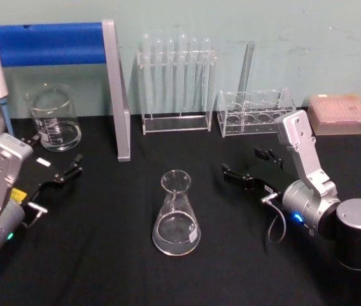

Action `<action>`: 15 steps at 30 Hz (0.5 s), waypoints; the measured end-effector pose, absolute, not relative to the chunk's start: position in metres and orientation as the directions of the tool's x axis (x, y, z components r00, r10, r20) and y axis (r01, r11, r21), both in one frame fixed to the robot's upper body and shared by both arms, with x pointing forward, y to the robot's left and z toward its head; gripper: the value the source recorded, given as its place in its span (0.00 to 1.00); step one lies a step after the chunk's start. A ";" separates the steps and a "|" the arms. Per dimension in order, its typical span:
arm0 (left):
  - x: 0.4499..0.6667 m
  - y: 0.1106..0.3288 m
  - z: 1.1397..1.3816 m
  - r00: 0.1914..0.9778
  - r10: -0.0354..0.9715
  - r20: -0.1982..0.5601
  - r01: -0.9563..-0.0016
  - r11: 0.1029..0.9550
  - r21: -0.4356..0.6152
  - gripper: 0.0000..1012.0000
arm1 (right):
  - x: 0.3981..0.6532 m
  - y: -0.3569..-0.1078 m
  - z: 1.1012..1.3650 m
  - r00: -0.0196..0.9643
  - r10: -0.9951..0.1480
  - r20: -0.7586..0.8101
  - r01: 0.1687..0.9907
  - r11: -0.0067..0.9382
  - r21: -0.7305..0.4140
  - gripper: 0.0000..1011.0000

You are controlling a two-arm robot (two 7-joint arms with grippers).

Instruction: Grasp the erlenmeyer flask with one hand, shake it three times, then place it back.

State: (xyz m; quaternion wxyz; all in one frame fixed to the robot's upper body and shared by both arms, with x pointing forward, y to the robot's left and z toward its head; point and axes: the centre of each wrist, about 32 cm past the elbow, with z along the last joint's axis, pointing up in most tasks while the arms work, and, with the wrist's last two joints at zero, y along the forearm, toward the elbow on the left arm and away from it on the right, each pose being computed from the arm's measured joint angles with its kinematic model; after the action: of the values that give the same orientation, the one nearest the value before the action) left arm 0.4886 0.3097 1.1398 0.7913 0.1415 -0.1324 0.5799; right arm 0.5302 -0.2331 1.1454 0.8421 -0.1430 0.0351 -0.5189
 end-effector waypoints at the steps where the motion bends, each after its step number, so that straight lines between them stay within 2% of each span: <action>1: 0.489 0.310 1.140 0.292 0.880 0.374 -0.955 0.287 0.070 0.99 | 0.530 -0.233 1.145 0.459 -0.884 0.089 0.864 0.421 -0.277 0.99; 15: 0.489 0.310 1.140 0.292 0.880 0.374 -0.955 0.287 0.070 0.99 | 0.530 -0.233 1.145 0.459 -0.884 0.090 0.864 0.420 -0.277 0.99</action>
State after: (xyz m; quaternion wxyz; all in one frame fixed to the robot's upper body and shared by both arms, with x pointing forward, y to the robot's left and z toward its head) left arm 0.4886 0.3097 1.1398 0.7913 0.1415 -0.1324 0.5799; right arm 0.5302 -0.2331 1.1454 0.8420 -0.1432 0.0347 -0.5190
